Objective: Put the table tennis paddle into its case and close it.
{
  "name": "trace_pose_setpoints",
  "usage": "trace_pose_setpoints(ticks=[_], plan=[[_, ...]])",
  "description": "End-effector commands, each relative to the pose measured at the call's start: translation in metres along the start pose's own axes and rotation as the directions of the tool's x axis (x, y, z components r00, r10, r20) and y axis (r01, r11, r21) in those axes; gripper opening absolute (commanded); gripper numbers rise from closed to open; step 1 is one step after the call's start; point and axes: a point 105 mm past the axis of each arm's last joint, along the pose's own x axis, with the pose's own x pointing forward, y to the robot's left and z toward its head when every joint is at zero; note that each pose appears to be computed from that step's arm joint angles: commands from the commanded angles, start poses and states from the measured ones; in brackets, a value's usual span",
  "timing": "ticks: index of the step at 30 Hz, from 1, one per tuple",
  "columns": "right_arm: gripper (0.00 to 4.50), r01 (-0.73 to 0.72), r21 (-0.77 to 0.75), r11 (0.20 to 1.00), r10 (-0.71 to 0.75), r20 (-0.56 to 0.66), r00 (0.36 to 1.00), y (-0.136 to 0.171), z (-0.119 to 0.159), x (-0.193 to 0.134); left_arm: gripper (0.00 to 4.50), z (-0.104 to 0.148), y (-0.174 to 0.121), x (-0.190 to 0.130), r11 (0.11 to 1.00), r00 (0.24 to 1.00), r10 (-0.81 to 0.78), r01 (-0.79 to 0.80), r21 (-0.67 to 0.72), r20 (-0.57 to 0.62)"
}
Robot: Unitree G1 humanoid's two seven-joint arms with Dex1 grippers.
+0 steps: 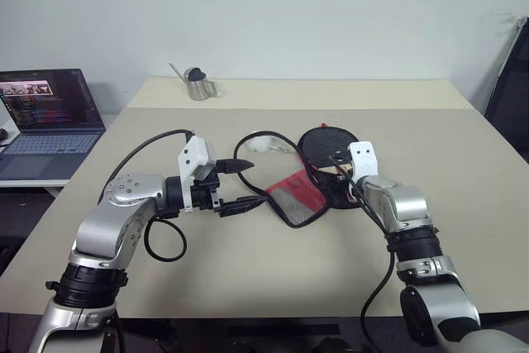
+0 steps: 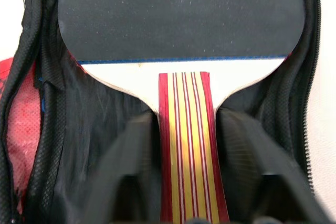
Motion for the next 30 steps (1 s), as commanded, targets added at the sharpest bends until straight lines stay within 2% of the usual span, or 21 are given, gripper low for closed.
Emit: trace_pose_setpoints(ticks=[1, 2, 7, 10, 13, 17, 20, 23, 30], plan=[[3.34, -0.019, -0.015, 1.000, 0.020, 0.113, 0.993, -0.003, 0.032, -0.014, 4.50, 0.009, 0.000, -0.002, 0.999, 0.999, 0.016, -0.017, 0.034, 0.028], [3.64, -0.028, -0.022, 0.999, 0.030, 0.122, 0.992, -0.003, 0.035, -0.017, 4.50, 0.008, -0.001, -0.002, 0.999, 0.999, 0.017, -0.018, 0.032, 0.029], [3.64, -0.137, -0.069, 0.988, 0.148, 0.201, 0.968, 0.006, 0.054, -0.038, 4.50, 0.005, 0.004, -0.008, 0.998, 0.998, 0.064, -0.065, 0.026, 0.022], [3.64, -0.223, -0.124, 0.967, 0.246, 0.225, 0.943, 0.011, 0.059, -0.055, 4.50, -0.006, 0.024, -0.020, 0.983, 0.984, 0.180, -0.179, 0.036, -0.018], [3.64, -0.286, -0.112, 0.951, 0.306, 0.240, 0.921, 0.008, 0.062, -0.067, 4.50, -0.022, 0.049, -0.031, 0.949, 0.945, 0.315, -0.310, 0.066, -0.085], [3.64, -0.337, -0.245, 0.909, 0.400, 0.288, 0.870, 0.009, 0.071, -0.084, 4.50, -0.041, 0.069, -0.042, 0.907, 0.894, 0.420, -0.410, 0.091, -0.159], [3.64, -0.433, -0.267, 0.861, 0.499, 0.272, 0.823, 0.013, 0.070, -0.098, 4.50, -0.059, 0.083, -0.047, 0.869, 0.842, 0.495, -0.487, 0.093, -0.215], [3.64, -0.478, -0.290, 0.829, 0.551, 0.278, 0.787, 0.017, 0.072, -0.107, 4.50, -0.074, 0.090, -0.045, 0.851, 0.819, 0.519, -0.522, 0.056, -0.244], [3.64, -0.558, -0.367, 0.744, 0.654, 0.229, 0.721, 0.030, 0.063, -0.122, 4.50, -0.099, 0.102, -0.026, 0.849, 0.819, 0.498, -0.528, -0.034, -0.284]])
